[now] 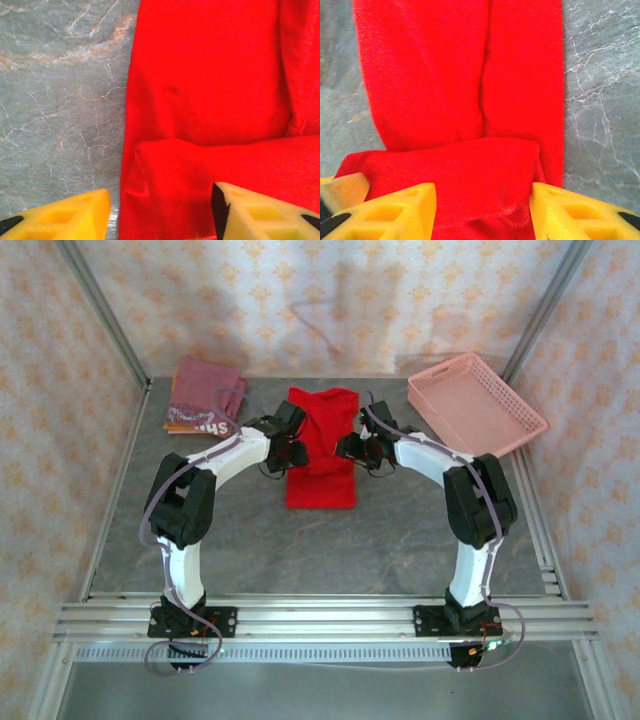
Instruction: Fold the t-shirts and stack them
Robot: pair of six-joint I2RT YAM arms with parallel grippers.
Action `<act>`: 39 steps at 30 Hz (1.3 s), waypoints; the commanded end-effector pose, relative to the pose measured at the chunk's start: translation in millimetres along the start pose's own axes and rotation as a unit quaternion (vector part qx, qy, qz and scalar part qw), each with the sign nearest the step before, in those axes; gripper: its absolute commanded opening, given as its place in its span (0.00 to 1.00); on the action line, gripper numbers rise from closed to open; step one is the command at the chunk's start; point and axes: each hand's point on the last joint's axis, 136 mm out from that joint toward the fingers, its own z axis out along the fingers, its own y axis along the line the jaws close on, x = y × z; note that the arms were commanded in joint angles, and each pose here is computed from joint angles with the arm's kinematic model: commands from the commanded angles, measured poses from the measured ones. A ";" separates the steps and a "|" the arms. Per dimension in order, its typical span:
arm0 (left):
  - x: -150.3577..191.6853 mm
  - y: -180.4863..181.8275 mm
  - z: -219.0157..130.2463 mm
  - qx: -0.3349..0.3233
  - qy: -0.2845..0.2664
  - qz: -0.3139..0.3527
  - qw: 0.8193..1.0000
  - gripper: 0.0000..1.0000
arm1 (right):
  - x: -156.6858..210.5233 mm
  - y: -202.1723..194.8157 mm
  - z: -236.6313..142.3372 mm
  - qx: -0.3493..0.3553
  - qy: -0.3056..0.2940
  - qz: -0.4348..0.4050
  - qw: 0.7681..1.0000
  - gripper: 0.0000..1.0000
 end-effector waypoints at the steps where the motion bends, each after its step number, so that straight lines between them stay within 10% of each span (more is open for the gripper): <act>1: -18.4 1.4 -40.7 0.013 -0.048 -0.011 0.999 0.74 | -2.0 15.2 -24.5 -0.030 -0.032 -0.025 0.999 0.53; 5: -21.1 15.5 -63.7 0.002 -0.086 -0.025 0.996 1.00 | 21.6 23.0 -19.6 -0.025 -0.018 -0.046 0.998 0.53; 15: 23.7 66.7 -78.5 -0.033 -0.095 -0.053 0.994 1.00 | 65.7 63.4 38.6 -0.061 0.043 -0.045 0.996 0.41; 32: 51.7 67.0 -60.4 -0.002 -0.060 -0.054 0.997 1.00 | -34.4 33.2 78.4 -0.012 0.000 -0.032 0.999 0.42; 39: 68.4 44.5 -43.5 0.080 -0.029 -0.073 0.994 0.97 | -54.6 41.2 24.9 0.000 -0.057 -0.059 0.997 0.51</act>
